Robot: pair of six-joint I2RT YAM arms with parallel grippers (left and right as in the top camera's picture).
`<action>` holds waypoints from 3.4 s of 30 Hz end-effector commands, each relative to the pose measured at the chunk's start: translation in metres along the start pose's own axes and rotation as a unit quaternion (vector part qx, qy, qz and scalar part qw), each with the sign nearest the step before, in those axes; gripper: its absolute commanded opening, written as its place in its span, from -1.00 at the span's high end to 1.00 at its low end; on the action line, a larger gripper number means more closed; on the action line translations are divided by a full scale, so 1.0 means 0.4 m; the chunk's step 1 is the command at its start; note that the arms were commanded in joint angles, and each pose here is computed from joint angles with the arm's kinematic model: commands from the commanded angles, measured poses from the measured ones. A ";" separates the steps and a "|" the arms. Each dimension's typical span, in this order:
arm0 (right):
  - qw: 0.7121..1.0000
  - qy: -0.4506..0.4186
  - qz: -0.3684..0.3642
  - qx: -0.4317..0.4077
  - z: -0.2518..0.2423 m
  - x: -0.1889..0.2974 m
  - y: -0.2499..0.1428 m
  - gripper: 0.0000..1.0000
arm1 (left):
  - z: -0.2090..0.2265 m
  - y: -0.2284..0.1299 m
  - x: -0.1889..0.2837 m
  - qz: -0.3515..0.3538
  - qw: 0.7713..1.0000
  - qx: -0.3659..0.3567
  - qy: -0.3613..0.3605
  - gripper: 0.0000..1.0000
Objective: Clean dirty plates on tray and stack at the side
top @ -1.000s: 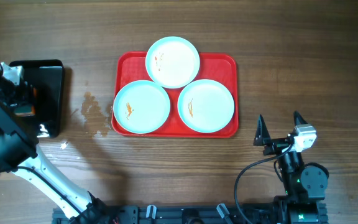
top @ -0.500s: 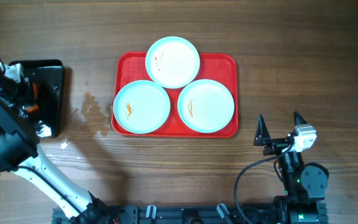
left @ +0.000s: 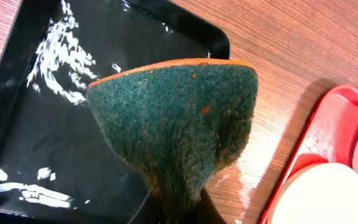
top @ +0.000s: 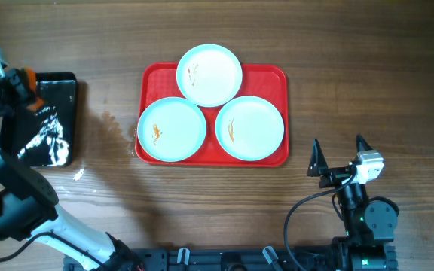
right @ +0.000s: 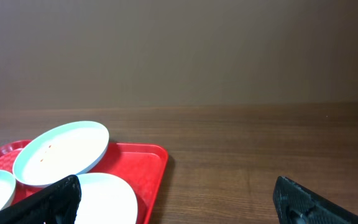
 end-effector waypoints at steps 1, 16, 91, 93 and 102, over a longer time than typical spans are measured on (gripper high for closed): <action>1.000 -0.009 -0.006 0.010 -0.006 0.001 0.004 -0.99 | 0.014 -0.016 -0.029 0.029 0.999 0.016 0.012 0.92; 1.000 -0.009 -0.005 0.009 -0.006 0.001 0.004 -1.00 | 0.118 -0.108 -0.240 0.119 0.989 0.035 0.079 0.17; 1.000 -0.009 -0.006 0.009 -0.006 0.001 0.004 -1.00 | 0.079 -0.117 -0.238 0.091 0.993 0.062 0.049 0.92; 1.000 -0.009 -0.005 0.009 -0.006 0.001 0.004 -1.00 | 0.035 -0.079 -0.164 0.039 0.998 0.053 0.013 0.92; 1.000 -0.009 -0.006 0.010 -0.006 0.001 0.004 -1.00 | -0.117 -0.050 0.061 -0.061 0.988 0.058 -0.129 0.92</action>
Point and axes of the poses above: each gripper's point midway between its finger pads, its own x axis back along the fingers, its own z axis along the line the jaws close on, y = z × x, the point moved 5 cm from there along x, back along the fingers, and after that the axes turned 1 degree about -x, right-handed, at the moved point
